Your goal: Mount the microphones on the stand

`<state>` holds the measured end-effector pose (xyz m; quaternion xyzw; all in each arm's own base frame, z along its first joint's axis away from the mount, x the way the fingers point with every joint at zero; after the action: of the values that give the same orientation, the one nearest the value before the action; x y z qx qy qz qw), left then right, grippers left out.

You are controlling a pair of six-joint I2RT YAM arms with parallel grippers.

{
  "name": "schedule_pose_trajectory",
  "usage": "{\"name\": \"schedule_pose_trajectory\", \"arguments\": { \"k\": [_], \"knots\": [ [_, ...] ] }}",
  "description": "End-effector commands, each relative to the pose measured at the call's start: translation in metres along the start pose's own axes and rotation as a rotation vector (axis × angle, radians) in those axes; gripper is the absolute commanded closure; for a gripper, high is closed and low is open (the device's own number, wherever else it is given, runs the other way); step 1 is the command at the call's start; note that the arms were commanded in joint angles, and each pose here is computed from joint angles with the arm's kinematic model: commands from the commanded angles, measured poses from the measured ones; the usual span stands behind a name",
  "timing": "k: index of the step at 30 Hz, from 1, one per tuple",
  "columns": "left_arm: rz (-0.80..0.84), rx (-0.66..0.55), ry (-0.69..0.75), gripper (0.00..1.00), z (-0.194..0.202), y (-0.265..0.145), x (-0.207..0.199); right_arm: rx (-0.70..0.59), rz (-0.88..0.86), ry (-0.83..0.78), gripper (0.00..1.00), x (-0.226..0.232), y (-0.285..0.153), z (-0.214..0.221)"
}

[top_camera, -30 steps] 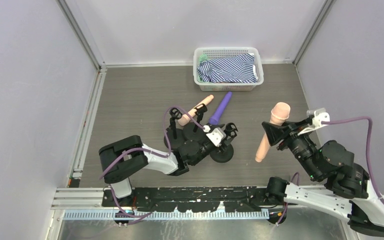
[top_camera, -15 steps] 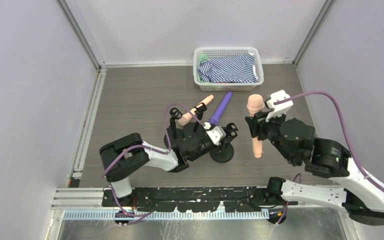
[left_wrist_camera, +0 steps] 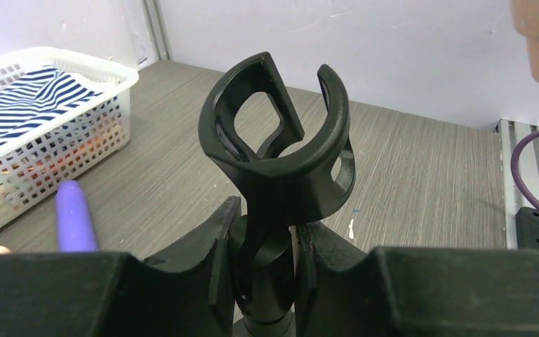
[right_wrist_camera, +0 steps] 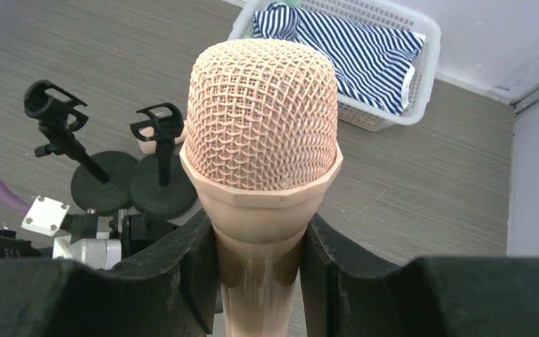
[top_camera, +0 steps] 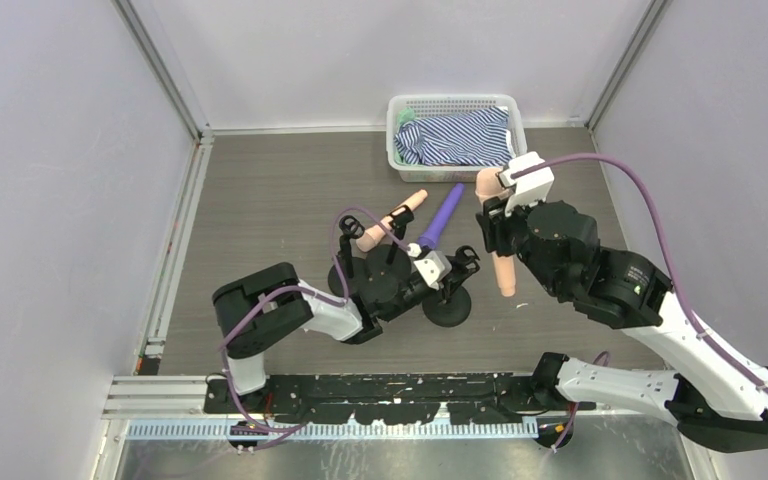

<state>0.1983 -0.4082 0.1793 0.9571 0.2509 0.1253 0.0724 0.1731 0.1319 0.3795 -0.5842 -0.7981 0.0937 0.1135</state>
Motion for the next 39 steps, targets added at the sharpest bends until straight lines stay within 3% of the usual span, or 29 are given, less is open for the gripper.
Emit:
{"name": "schedule_pose_trajectory", "arguments": {
  "k": [1, 5, 18, 39],
  "knots": [
    [-0.024, -0.136, -0.035, 0.89, -0.026, 0.010, 0.005, -0.108, -0.088, 0.023, 0.99, 0.011, -0.002, -0.030],
    [-0.003, -0.137, -0.041, 0.99, -0.024, 0.010, 0.002, -0.173, -0.130, 0.018, 0.99, 0.017, 0.000, -0.040],
    [0.112, -0.152, -0.026, 1.00, -0.022, 0.012, -0.013, -0.299, -0.250, -0.047, 0.99, 0.049, 0.023, -0.058],
    [0.122, -0.140, -0.022, 1.00, -0.014, 0.013, -0.016, -0.146, -0.182, -0.208, 0.99, 0.041, 0.047, -0.003]
  ]
}}
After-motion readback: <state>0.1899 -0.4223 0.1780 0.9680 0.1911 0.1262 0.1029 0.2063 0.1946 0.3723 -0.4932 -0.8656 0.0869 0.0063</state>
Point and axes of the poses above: each gripper's point midway between its finger pads, its own y axis out along the fingers, its own x axis along the line the jaws close on, z = x × y, the point moved 5 cm from there along -y, back along the fingers, and after that the axes turned 10 degrees about y, right-handed, at the moved point
